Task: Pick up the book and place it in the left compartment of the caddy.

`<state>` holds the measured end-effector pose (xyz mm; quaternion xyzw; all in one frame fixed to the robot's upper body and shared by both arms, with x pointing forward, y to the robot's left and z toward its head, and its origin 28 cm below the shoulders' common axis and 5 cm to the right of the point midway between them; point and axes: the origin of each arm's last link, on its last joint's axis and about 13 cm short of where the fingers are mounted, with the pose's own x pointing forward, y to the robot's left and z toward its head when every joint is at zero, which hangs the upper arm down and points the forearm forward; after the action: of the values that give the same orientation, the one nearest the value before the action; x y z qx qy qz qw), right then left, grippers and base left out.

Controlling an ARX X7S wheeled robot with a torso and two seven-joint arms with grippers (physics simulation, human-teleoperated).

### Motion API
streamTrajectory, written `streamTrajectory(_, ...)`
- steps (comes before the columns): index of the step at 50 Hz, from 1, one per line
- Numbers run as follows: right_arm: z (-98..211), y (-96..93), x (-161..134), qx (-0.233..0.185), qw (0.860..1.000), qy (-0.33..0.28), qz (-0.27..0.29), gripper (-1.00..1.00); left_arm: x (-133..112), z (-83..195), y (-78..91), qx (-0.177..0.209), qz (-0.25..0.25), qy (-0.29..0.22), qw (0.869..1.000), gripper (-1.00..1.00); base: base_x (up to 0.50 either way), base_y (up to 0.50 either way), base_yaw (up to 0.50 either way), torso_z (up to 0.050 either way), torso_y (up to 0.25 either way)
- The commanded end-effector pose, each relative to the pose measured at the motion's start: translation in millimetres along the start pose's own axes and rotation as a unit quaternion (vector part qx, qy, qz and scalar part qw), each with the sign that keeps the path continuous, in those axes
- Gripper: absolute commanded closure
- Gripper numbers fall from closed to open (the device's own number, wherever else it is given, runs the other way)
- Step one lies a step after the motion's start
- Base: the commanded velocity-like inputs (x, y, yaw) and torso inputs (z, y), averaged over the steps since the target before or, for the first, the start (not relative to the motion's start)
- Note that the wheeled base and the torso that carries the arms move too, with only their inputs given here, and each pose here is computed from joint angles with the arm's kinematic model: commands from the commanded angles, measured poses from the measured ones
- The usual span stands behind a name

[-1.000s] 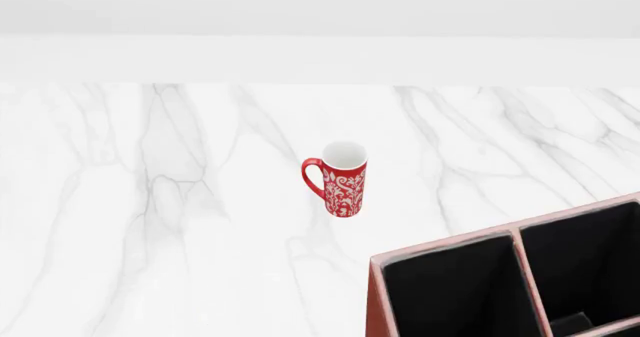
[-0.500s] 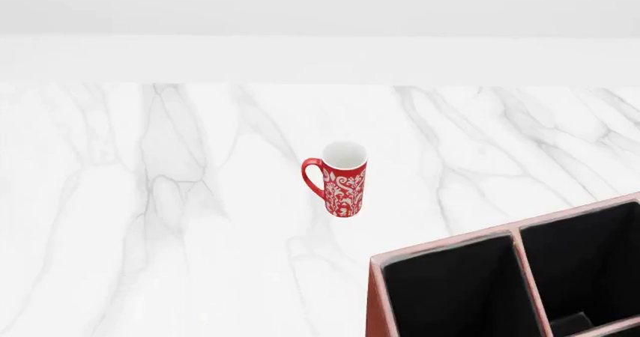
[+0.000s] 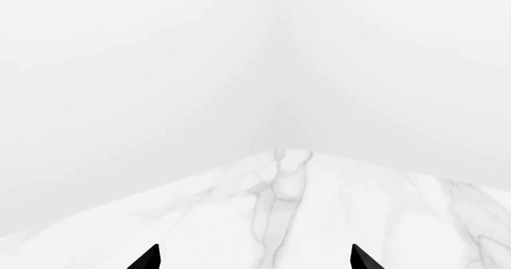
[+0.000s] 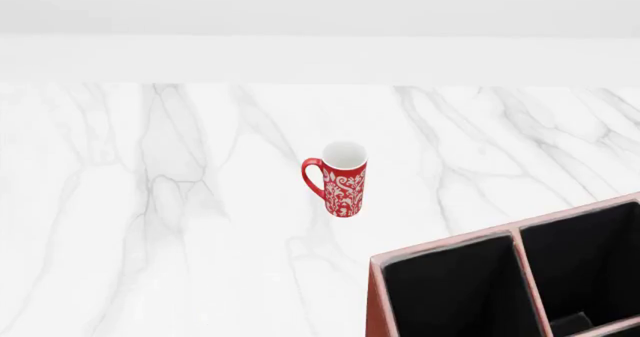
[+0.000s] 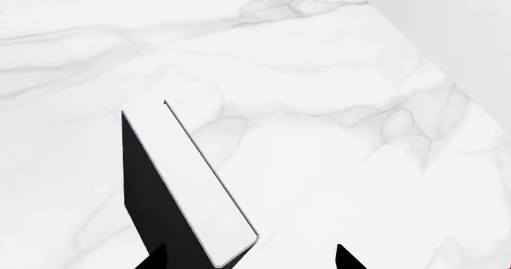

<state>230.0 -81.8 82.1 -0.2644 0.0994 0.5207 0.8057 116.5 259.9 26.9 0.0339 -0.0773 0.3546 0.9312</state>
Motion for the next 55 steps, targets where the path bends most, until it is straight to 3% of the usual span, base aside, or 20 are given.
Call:
streamTrajectory(1,5.6,-5.7,3.0,-0.009,1.0,-0.001,0.024,-1.0,1.2,0.6,-1.4,0.004,-0.002,-0.002,1.0,-1.0,0.0,0.0,0.0,0.0,0.0)
streamTrajectory(21,-1.1,-11.0,6.3,0.012,0.999,-0.015,0.031,-1.0,0.9,0.1,-3.0,0.014,-0.005,-0.002,1.0,-1.0,0.0,0.0,0.0,0.0,0.0)
streamTrajectory(22,-0.4,-11.2,6.4,-0.023,0.999,-0.045,0.015,-1.0,1.0,-0.2,-3.1,0.014,-0.006,-0.002,1.0,-1.0,0.0,0.0,0.0,0.0,0.0)
streamTrajectory(36,-6.0,-11.7,16.0,-0.024,0.998,-0.029,0.042,-1.0,1.6,-1.3,-3.8,0.019,-0.007,0.0,1.0,-1.0,0.0,0.0,0.0,0.0,0.0)
streamTrajectory(55,-18.8,-2.5,32.0,0.021,0.995,-0.048,0.081,-1.0,3.1,-2.2,-6.4,0.029,-0.008,0.001,1.0,-1.0,0.0,0.0,0.0,0.0,0.0)
